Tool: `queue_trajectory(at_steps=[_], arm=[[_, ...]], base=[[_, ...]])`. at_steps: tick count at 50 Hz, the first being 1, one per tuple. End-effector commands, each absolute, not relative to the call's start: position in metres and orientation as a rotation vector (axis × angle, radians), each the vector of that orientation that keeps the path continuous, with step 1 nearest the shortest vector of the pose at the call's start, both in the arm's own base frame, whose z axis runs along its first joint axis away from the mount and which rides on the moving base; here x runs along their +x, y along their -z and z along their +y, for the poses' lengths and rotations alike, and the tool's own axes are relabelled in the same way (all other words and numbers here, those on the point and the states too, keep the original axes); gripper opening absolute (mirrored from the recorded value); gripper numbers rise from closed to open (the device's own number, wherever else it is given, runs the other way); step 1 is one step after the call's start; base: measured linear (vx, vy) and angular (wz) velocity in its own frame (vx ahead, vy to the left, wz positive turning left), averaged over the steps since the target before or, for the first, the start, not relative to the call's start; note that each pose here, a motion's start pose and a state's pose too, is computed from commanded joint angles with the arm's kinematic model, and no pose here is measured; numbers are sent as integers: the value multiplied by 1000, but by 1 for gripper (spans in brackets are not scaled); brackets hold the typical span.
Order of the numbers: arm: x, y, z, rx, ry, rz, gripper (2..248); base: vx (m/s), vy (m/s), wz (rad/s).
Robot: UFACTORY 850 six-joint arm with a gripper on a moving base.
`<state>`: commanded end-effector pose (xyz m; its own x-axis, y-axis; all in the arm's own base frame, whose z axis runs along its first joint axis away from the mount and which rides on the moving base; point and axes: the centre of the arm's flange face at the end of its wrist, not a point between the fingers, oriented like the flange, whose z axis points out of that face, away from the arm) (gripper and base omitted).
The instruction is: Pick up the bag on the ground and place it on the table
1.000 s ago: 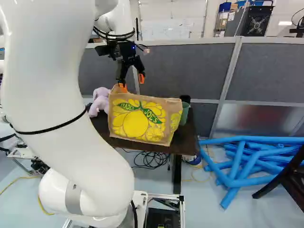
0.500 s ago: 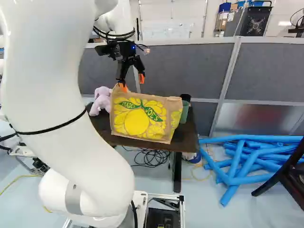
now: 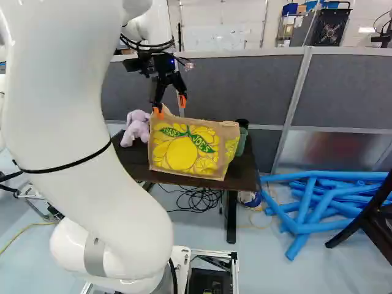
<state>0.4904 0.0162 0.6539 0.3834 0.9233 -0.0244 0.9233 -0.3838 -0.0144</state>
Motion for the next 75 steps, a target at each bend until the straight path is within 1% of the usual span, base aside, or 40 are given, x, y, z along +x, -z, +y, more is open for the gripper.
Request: queue_trajectory(at_steps=[31,56,75], arm=[[490,-654,16,2611,44,1743,247],[490,-654,16,2611,44,1743,247],[490,-654,16,2611,44,1743,247]], base=[[-104,55,-3],[-131,63,-1],[-147,37,4]])
